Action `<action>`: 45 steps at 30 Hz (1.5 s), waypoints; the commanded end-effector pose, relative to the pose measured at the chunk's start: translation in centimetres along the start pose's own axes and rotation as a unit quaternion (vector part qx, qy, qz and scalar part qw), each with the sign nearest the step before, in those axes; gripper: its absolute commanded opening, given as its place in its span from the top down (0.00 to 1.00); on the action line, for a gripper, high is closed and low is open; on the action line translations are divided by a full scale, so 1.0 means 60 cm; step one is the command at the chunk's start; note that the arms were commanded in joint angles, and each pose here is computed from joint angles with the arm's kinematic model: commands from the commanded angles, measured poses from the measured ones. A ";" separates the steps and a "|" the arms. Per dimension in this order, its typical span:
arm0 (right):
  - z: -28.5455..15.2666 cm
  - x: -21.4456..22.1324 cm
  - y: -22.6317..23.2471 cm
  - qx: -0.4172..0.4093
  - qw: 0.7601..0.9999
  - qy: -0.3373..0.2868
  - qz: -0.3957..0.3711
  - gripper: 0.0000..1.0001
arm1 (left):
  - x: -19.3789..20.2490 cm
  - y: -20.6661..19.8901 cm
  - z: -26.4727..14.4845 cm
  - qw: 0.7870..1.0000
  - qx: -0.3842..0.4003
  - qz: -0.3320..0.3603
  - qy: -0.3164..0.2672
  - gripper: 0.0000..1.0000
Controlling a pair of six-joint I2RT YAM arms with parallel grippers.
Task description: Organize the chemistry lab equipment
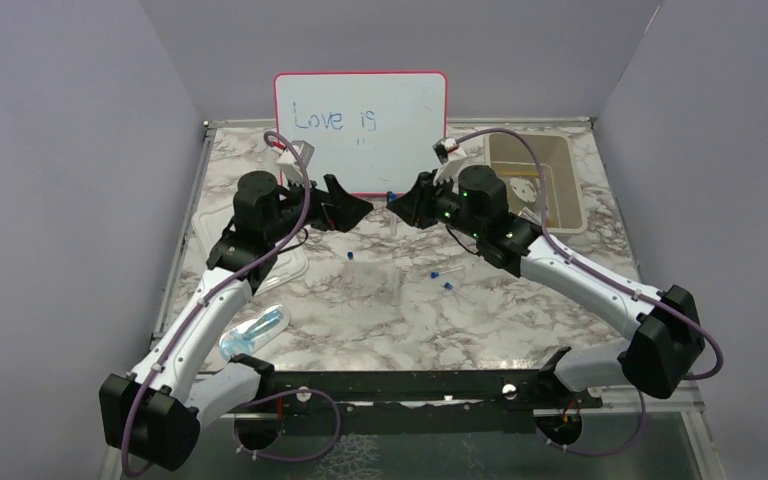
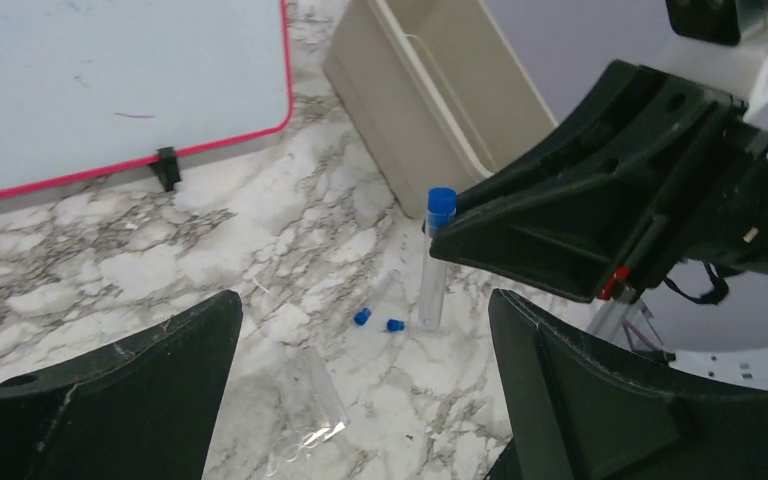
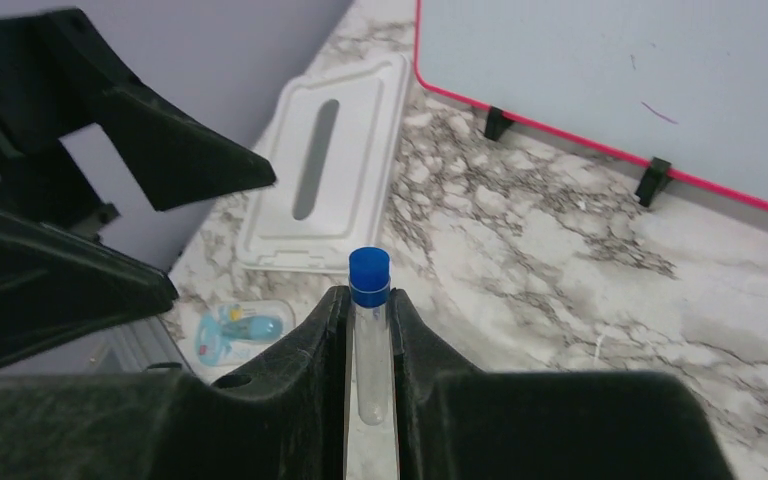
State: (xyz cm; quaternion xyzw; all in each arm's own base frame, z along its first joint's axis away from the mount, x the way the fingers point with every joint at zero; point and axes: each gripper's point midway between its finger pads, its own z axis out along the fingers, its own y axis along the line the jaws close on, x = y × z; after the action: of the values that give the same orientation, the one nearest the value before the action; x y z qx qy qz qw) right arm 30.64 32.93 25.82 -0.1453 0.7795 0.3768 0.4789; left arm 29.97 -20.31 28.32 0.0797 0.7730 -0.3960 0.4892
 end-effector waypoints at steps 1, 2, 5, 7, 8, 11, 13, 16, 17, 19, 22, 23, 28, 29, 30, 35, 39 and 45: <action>-0.034 -0.086 0.090 -0.114 0.988 -0.097 0.037 0.79 | 0.000 -0.085 -0.020 0.989 0.146 0.011 -0.010 0.08; -0.038 -0.094 0.097 -0.123 0.986 -0.104 0.041 0.79 | 0.006 -0.092 -0.023 0.987 0.158 0.006 -0.004 0.12; -0.046 -0.106 0.117 -0.149 0.982 -0.109 0.051 0.79 | 0.013 -0.109 -0.031 0.983 0.183 -0.019 0.002 0.17; -0.050 -0.107 0.129 -0.168 0.978 -0.109 0.062 0.79 | 0.019 -0.126 -0.036 0.977 0.211 -0.032 0.005 0.18; -0.051 -0.106 0.133 -0.175 0.977 -0.105 0.068 0.79 | 0.024 -0.135 -0.039 0.974 0.226 -0.033 0.009 0.19; -0.053 -0.096 0.145 -0.199 0.972 -0.091 0.082 0.79 | 0.031 -0.148 -0.036 0.971 0.238 -0.021 0.013 0.27; -0.053 -0.090 0.148 -0.205 0.971 -0.084 0.093 0.79 | 0.031 -0.152 -0.033 0.971 0.239 -0.008 0.010 0.33; -0.057 -0.083 0.152 -0.215 0.968 -0.075 0.103 0.79 | 0.033 -0.146 -0.023 0.973 0.229 0.010 0.002 0.43; -0.057 -0.081 0.154 -0.218 0.968 -0.071 0.106 0.79 | 0.033 -0.144 -0.019 0.974 0.226 0.013 0.001 0.47; -0.058 -0.074 0.156 -0.220 0.967 -0.060 0.110 0.79 | 0.033 -0.144 -0.014 0.974 0.224 0.018 0.001 0.56; -0.060 -0.069 0.152 -0.214 0.969 -0.055 0.109 0.79 | 0.037 -0.145 -0.010 0.975 0.221 0.030 0.005 0.67; -0.061 -0.068 0.151 -0.212 0.970 -0.053 0.107 0.79 | 0.039 -0.144 -0.009 0.975 0.220 0.033 0.006 0.72; -0.066 -0.065 0.151 -0.206 0.973 -0.042 0.096 0.72 | 0.038 -0.140 -0.012 0.976 0.208 0.061 0.009 0.92; -0.067 -0.063 0.149 -0.203 0.974 -0.037 0.096 0.68 | 0.037 -0.140 -0.013 0.976 0.206 0.067 0.008 0.95; -0.068 -0.063 0.150 -0.200 0.975 -0.034 0.095 0.64 | 0.037 -0.139 -0.014 0.976 0.205 0.073 0.010 0.98; -0.063 -0.063 0.142 -0.169 0.979 -0.007 0.112 0.54 | 0.044 -0.138 -0.018 0.974 0.204 0.094 0.029 1.00; -0.059 -0.082 0.146 -0.160 0.980 -0.010 0.115 0.54 | 0.052 -0.136 -0.020 0.972 0.202 0.108 0.043 1.00; -0.041 -0.089 0.137 -0.133 0.985 0.003 0.108 0.56 | 0.064 -0.135 -0.020 0.969 0.208 0.118 0.065 1.00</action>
State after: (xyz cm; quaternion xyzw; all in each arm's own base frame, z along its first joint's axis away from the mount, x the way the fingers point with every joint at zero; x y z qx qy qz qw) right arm 26.13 35.63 35.35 -0.1258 0.7139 0.5496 0.4154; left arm 23.60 -25.83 29.18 0.2643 0.6970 -0.4878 0.4543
